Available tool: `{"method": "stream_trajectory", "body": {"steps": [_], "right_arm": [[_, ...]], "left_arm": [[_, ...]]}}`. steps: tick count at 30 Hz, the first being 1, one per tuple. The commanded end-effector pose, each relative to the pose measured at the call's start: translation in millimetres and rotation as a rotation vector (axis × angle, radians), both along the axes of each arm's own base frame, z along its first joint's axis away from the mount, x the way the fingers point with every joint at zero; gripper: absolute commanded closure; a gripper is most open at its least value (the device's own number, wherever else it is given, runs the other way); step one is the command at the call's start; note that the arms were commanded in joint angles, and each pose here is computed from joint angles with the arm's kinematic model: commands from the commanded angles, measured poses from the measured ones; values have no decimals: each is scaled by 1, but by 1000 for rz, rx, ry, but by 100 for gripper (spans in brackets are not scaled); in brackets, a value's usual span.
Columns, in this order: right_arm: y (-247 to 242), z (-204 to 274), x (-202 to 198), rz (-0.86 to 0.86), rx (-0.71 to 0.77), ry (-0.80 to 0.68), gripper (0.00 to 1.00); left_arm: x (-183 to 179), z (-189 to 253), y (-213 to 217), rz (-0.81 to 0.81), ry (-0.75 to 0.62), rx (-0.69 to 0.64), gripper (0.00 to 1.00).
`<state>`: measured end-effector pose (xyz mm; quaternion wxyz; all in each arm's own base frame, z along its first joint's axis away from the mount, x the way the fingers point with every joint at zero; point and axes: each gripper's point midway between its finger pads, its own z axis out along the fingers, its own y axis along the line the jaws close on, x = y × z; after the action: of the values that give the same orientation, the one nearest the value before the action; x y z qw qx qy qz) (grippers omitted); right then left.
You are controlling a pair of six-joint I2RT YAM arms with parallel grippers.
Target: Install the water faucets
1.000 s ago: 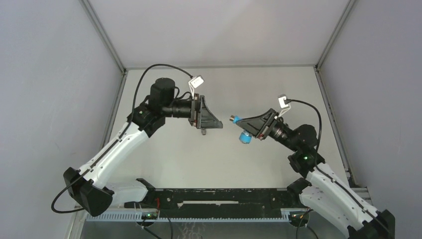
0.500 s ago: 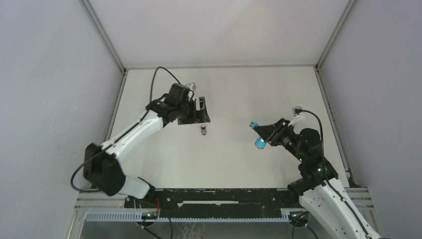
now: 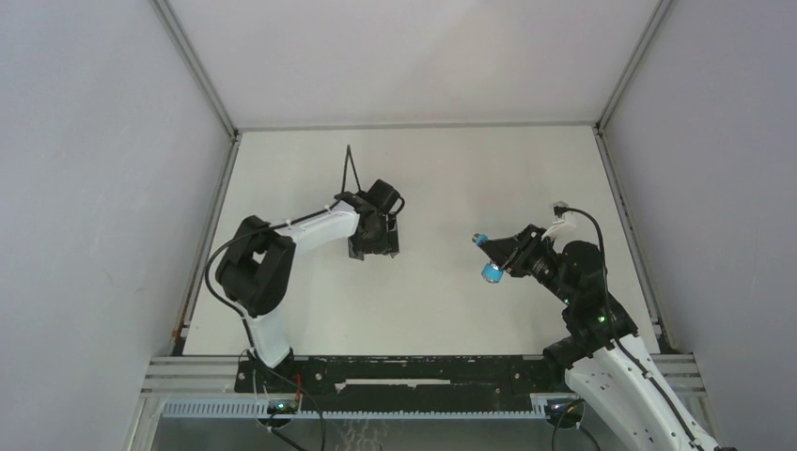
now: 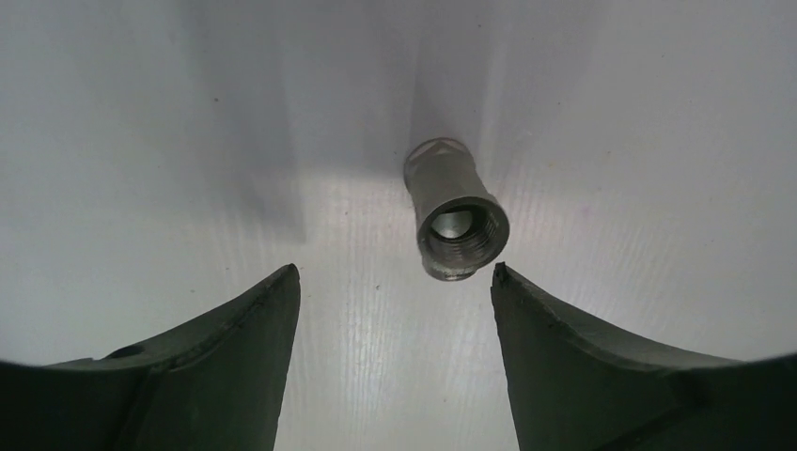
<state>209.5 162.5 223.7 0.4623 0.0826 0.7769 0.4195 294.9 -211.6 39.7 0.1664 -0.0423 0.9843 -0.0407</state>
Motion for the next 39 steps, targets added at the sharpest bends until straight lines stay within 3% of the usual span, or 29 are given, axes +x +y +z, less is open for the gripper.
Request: {"method": "stream_trajectory", "body": {"steps": [1,16,23,27,29,30,35,39], "right_arm": [[1,24,2,13,13,-83,100],[9,21,2,49,38,-71,100],[11,20,3,54,39,-65,100],[11,19,4,57,34,-64,100],[17,29,1,105,51,-139,100],[20,34,-2,131,65,-182,100],[21,48,-9,141,49,-373,100],[16,63,-13,105,-58,-545,100]], "left_arm": [[21,7,-18,32,-55,-1,26],[34,-2,-26,6,-39,62,53],[32,-8,-28,8,-19,48,59],[33,-10,-30,-17,-14,33,77],[37,-4,-32,-36,-27,2,96],[40,4,-31,-40,-43,-15,99],[37,86,-47,-203,-175,-230,100],[-2,179,-66,-434,-243,-573,100]]}}
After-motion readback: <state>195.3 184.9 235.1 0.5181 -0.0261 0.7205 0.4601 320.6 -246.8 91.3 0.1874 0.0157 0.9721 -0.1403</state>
